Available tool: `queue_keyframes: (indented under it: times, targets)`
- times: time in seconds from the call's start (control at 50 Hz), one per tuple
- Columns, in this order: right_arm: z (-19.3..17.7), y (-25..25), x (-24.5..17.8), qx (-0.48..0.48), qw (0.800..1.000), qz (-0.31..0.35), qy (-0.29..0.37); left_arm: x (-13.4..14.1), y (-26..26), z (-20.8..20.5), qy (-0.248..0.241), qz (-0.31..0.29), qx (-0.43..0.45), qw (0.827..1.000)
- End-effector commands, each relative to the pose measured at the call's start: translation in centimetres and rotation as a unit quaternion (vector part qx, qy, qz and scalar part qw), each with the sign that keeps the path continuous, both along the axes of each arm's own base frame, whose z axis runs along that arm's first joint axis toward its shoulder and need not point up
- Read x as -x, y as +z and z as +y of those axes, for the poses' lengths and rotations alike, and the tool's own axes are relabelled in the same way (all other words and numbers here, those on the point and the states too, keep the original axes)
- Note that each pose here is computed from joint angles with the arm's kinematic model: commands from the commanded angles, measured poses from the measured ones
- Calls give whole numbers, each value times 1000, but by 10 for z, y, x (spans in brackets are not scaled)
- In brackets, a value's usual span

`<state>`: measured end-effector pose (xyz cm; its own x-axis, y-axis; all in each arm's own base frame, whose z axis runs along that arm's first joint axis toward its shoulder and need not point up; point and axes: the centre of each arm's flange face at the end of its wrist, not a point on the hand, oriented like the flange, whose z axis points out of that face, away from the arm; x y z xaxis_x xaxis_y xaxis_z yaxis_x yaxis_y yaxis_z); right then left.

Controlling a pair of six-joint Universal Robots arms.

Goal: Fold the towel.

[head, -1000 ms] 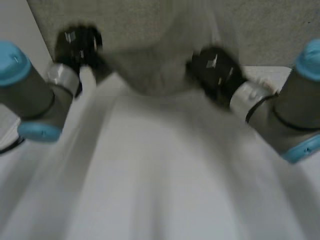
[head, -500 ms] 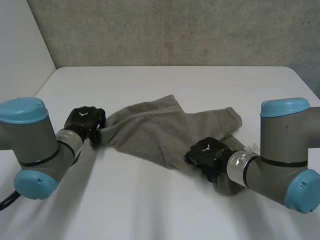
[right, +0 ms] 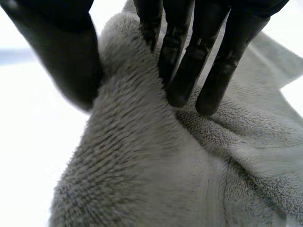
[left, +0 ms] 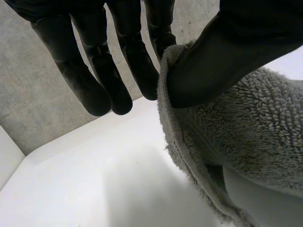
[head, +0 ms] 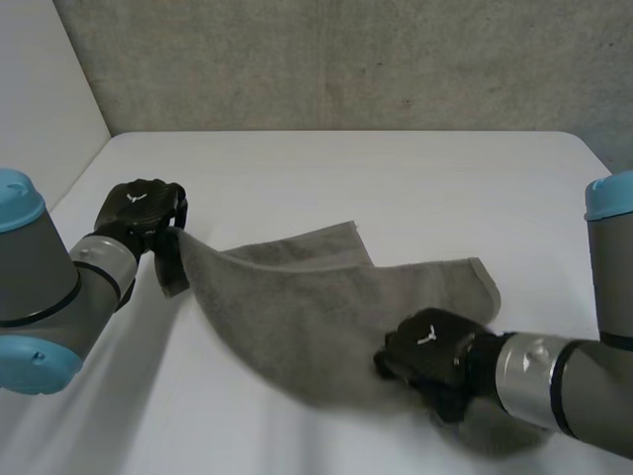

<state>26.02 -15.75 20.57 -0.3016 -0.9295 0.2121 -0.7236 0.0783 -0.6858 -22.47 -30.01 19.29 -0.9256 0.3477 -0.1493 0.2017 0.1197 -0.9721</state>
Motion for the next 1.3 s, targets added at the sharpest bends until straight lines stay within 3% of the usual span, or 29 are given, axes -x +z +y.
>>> queue_keyframes:
  times: [0.02, 0.16, 0.34, 0.54, 0.7, 1.3]
  targets:
    - [-15, 26, -1, 40, 998, -56, -8, -2, -1, 0, 3, -1, -2, 1000]
    - [-74, 54, 6, 44, 978, -160, -128, -5, 1, -5, 8, 1, 2, 1000]
    - [-124, 29, 8, 35, 973, -154, -170, -5, 0, -6, 8, 0, 1, 1000]
    - [-172, -23, 15, 74, 965, -86, -236, -4, 1, -7, 7, 0, 4, 1000]
    - [-187, -46, 18, 102, 965, -42, -239, -5, 2, -9, 8, 1, 7, 1000]
    - [-209, -74, 26, 88, 963, -32, -253, -4, 3, -10, 7, 2, 10, 1000]
